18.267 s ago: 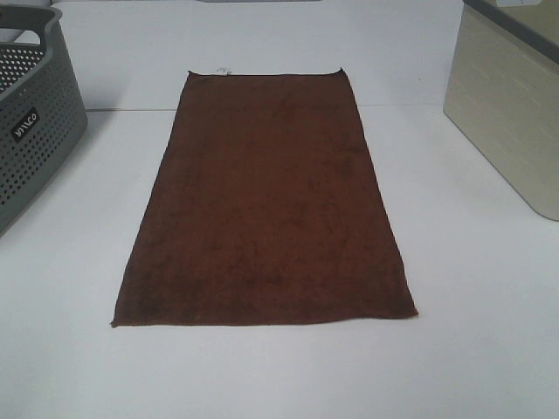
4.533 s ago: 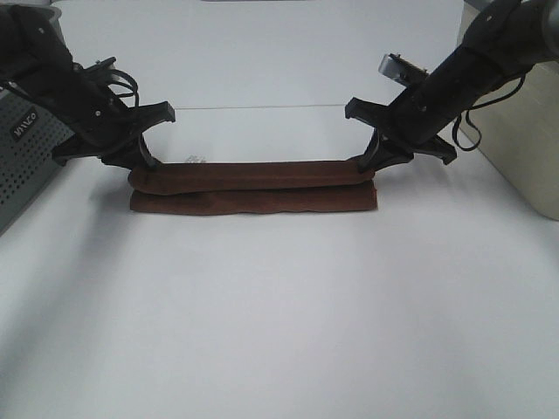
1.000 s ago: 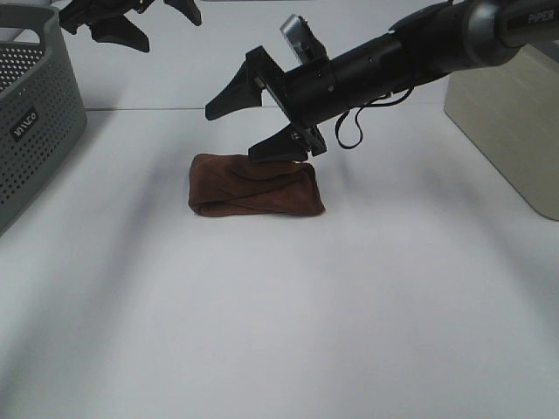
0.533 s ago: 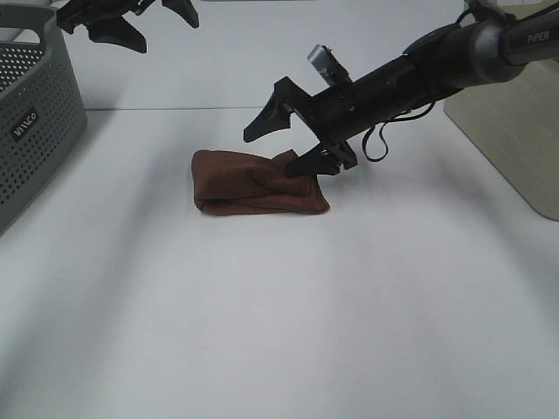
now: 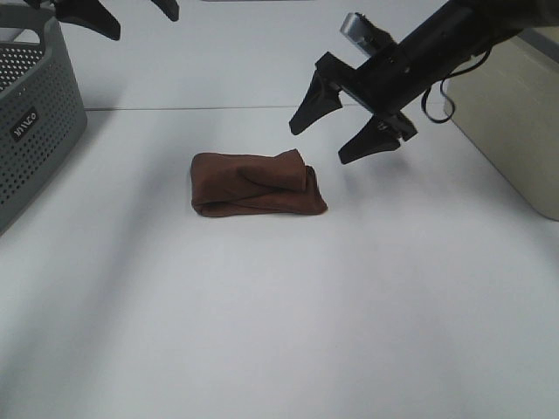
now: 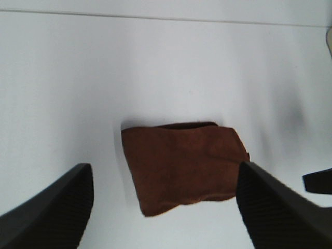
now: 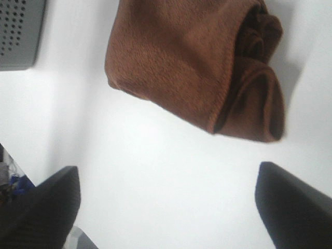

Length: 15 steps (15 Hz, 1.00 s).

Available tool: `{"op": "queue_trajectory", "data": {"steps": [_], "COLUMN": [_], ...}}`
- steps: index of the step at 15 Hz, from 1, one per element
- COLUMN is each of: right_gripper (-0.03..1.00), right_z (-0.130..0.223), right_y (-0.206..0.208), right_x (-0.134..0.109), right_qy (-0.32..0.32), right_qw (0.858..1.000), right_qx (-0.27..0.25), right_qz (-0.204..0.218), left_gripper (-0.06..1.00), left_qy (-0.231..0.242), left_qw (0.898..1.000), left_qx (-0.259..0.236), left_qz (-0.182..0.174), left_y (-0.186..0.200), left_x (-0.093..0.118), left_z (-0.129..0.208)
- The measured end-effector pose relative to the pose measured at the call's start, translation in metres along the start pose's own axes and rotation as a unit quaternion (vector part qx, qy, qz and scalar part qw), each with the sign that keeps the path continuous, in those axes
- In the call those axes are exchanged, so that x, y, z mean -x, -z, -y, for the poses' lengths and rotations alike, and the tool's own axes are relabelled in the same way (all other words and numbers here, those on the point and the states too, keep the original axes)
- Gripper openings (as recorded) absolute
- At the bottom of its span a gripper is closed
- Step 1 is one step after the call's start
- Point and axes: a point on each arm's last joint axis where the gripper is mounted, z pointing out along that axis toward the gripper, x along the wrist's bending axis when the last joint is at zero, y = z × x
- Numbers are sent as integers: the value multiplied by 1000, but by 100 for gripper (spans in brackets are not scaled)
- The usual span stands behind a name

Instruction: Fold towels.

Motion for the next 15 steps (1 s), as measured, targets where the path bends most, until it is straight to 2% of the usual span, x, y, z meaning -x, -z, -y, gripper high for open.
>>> {"op": "queue_trajectory", "data": {"steps": [4,6,8,10,12,15], "right_gripper": [86,86,86,86,86,86], "right_z": [25,36,59,91,144,219], "right_y": [67,99,124,142,154,161], "right_x": [-33,-51,-66,-79,-89,-94], "right_qy": [2,7,8,13,15,26], "right_qw": [994,988,983,981,980,976], "right_qx": [-13,19,43,55,58,71], "right_qz": [111,150,178,188,189,203], "left_gripper": [73,73,73,73,73,73], "left_qy": [-38,-65,-72,-79,-80,-93], "left_qw": [997,995,994,990,988,987], "left_qx": [-40,-17,-13,-24,-43,-37], "left_qz": [-47,-77,-86,-112,-127,-125], "left_y": [56,84,109,129,156,193], "left_x": [5,9,7,-4,-20,-38], "left_z": [13,16,32,59,109,174]}}
